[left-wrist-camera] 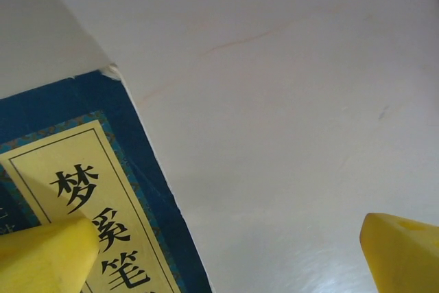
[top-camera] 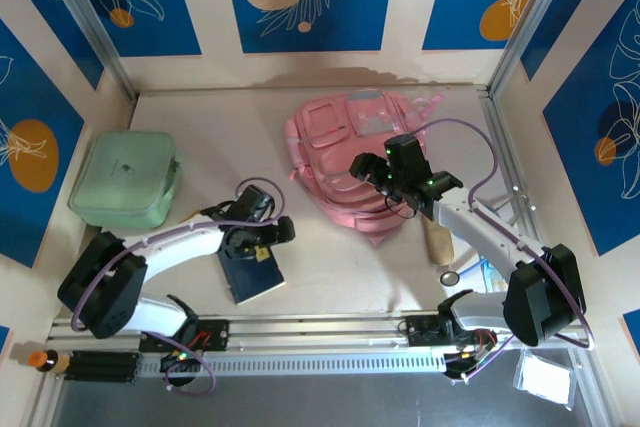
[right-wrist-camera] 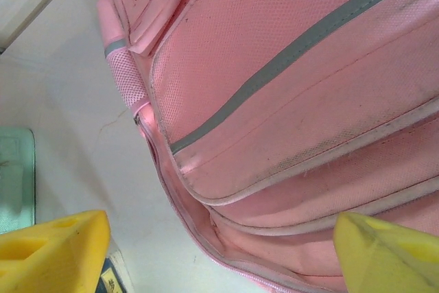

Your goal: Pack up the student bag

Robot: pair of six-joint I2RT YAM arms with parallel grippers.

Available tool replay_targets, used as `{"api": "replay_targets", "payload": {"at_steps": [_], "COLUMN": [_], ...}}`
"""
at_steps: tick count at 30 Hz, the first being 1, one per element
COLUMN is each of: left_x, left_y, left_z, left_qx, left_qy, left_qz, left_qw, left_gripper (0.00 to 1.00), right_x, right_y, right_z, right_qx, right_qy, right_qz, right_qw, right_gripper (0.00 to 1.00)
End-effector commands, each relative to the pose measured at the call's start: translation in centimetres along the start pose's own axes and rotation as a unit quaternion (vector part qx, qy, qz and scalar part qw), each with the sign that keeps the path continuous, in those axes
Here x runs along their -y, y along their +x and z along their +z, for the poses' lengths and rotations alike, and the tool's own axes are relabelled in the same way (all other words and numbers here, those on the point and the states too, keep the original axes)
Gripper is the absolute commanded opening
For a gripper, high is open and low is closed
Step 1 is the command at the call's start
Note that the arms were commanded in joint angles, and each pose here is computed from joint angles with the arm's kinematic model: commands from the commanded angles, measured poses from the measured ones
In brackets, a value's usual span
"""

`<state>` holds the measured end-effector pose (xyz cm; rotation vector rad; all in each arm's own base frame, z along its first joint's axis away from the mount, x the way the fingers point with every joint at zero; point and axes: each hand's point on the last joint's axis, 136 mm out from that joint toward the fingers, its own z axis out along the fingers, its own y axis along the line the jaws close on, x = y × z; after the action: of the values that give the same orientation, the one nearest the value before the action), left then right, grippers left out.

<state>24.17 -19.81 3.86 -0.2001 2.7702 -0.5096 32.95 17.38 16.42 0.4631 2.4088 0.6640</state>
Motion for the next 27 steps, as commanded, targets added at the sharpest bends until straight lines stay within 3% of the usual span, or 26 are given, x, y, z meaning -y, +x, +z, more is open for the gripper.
{"api": "replay_targets", "payload": {"at_steps": [1, 5, 9, 15, 21, 27], "left_x": [2.0, 3.2, 4.5, 5.5, 0.9, -4.7], "left_y": [0.0, -1.8, -4.4, -7.5, -8.2, -5.2], "left_z": [1.8, 3.3, 3.7, 0.8, -3.8, -5.2], "left_qx": [-0.023, -0.024, -0.014, 0.014, 0.059, 0.06], "left_qy": [0.046, 0.083, 0.078, 0.084, 0.034, -0.011], "left_qz": [-0.011, -0.041, -0.021, 0.005, -0.01, -0.06], "left_qw": [0.999, 0.995, 0.997, 0.996, 0.998, 0.996], "left_gripper": [1.0, 1.0, 1.0, 1.0, 1.0, 1.0], "right_x": [-0.9, -1.5, -2.3, -4.5, -7.6, -9.7], "right_y": [0.1, 1.0, 2.1, 4.2, 7.8, 12.6], "right_z": [0.1, 0.6, 1.2, 2.0, 3.6, 6.8], "right_qx": [-0.005, -0.025, -0.046, -0.083, -0.14, -0.233], "right_qy": [-0.012, -0.018, -0.021, -0.033, -0.059, -0.072], "right_qz": [-0.007, -0.022, -0.047, -0.107, -0.188, -0.249], "right_qw": [1.0, 0.999, 0.998, 0.99, 0.97, 0.937], "right_gripper": [0.85, 0.84, 0.84, 0.84, 0.83, 0.77]}}
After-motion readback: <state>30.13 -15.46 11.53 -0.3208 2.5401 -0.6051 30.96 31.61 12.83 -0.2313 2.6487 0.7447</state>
